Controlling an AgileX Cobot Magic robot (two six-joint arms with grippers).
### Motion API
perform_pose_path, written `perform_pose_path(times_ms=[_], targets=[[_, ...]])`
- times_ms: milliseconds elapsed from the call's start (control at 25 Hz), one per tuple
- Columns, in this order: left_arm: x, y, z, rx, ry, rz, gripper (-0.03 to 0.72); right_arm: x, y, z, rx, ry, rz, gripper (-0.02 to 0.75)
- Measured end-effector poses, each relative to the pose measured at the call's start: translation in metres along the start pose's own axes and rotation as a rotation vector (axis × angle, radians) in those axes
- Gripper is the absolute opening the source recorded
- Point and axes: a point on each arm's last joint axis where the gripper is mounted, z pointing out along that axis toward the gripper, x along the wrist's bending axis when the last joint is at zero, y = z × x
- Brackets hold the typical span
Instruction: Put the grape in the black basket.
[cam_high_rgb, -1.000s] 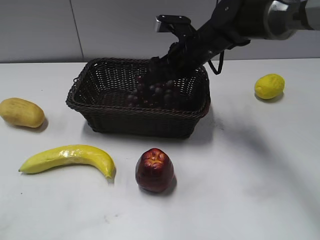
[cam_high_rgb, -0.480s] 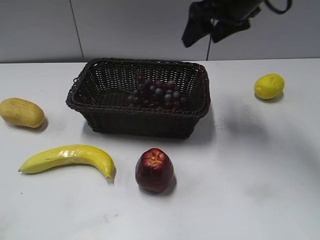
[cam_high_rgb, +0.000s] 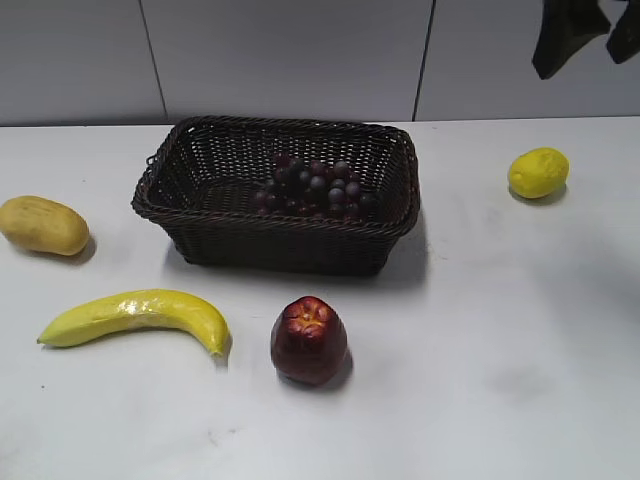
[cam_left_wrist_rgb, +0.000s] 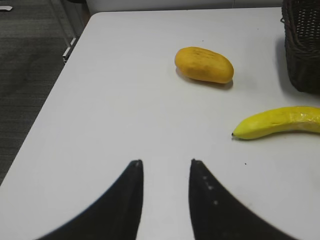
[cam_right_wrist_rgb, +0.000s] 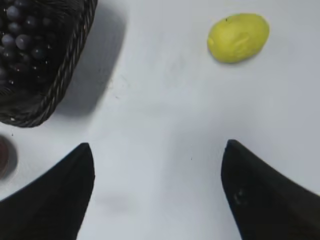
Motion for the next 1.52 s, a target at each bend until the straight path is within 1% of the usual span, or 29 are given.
perform_pose_path(times_ms=[240, 440, 560, 680, 880, 1040, 1160, 1240, 1360, 1520], targets=[[0.000, 0.000, 0.000, 0.000, 0.000, 0.000, 0.232, 0.003, -0.060, -0.021, 0.046, 0.001, 0.047, 0.593], [0.000, 0.000, 0.000, 0.000, 0.000, 0.000, 0.233, 0.006, -0.118, -0.047, -0.025, 0.000, 0.086, 0.592], [0.000, 0.000, 0.000, 0.000, 0.000, 0.000, 0.233, 0.008, -0.156, -0.057, -0.048, 0.000, 0.092, 0.592], [0.000, 0.000, 0.000, 0.000, 0.000, 0.000, 0.233, 0.010, -0.192, -0.069, -0.102, 0.001, 0.090, 0.592], [0.000, 0.000, 0.000, 0.000, 0.000, 0.000, 0.233, 0.013, -0.245, -0.085, -0.235, 0.005, 0.095, 0.592], [0.000, 0.000, 0.000, 0.000, 0.000, 0.000, 0.233, 0.014, -0.284, -0.088, -0.333, 0.003, 0.091, 0.592], [0.000, 0.000, 0.000, 0.000, 0.000, 0.000, 0.233, 0.012, -0.306, -0.080, -0.369, -0.027, 0.082, 0.591], [0.000, 0.000, 0.000, 0.000, 0.000, 0.000, 0.233, 0.012, -0.316, -0.071, -0.371, -0.037, 0.079, 0.591], [0.000, 0.000, 0.000, 0.000, 0.000, 0.000, 0.233, 0.011, -0.320, -0.062, -0.399, -0.037, 0.078, 0.591], [0.000, 0.000, 0.000, 0.000, 0.000, 0.000, 0.233, 0.011, -0.320, -0.061, -0.414, -0.037, 0.078, 0.591]])
